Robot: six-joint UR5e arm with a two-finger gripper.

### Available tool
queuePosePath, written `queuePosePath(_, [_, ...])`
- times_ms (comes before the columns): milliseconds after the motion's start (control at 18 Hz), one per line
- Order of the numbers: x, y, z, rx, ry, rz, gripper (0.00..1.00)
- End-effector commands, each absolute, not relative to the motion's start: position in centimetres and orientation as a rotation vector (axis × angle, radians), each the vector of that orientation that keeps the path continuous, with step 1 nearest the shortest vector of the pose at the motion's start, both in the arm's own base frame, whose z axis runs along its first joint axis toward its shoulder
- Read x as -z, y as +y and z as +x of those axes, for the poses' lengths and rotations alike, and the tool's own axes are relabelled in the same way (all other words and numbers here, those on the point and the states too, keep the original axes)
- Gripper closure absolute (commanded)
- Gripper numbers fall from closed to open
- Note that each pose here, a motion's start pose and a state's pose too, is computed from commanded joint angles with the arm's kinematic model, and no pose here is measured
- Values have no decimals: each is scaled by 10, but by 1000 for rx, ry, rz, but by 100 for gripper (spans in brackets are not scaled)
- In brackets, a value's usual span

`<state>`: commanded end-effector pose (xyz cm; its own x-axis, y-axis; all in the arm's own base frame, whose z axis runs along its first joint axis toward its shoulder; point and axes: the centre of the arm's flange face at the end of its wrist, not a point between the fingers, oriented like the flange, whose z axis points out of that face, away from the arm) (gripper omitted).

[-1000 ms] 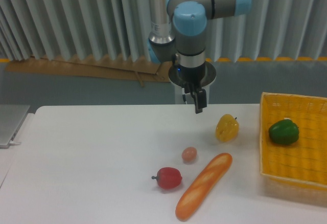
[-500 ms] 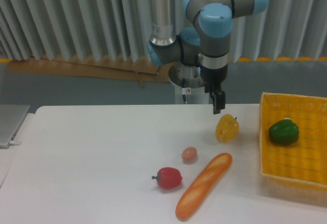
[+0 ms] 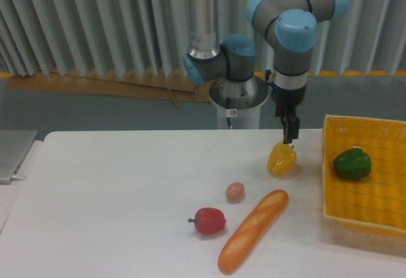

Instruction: Place the green pepper on the table

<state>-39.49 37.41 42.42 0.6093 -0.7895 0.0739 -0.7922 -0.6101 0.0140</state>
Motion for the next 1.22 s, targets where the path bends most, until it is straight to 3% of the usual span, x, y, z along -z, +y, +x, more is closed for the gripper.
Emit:
queuePosePath(889, [-379, 303, -489, -96, -1512, 2719, 0])
queuePosePath(1222, [-379, 271, -512, -87, -1177, 2884, 0])
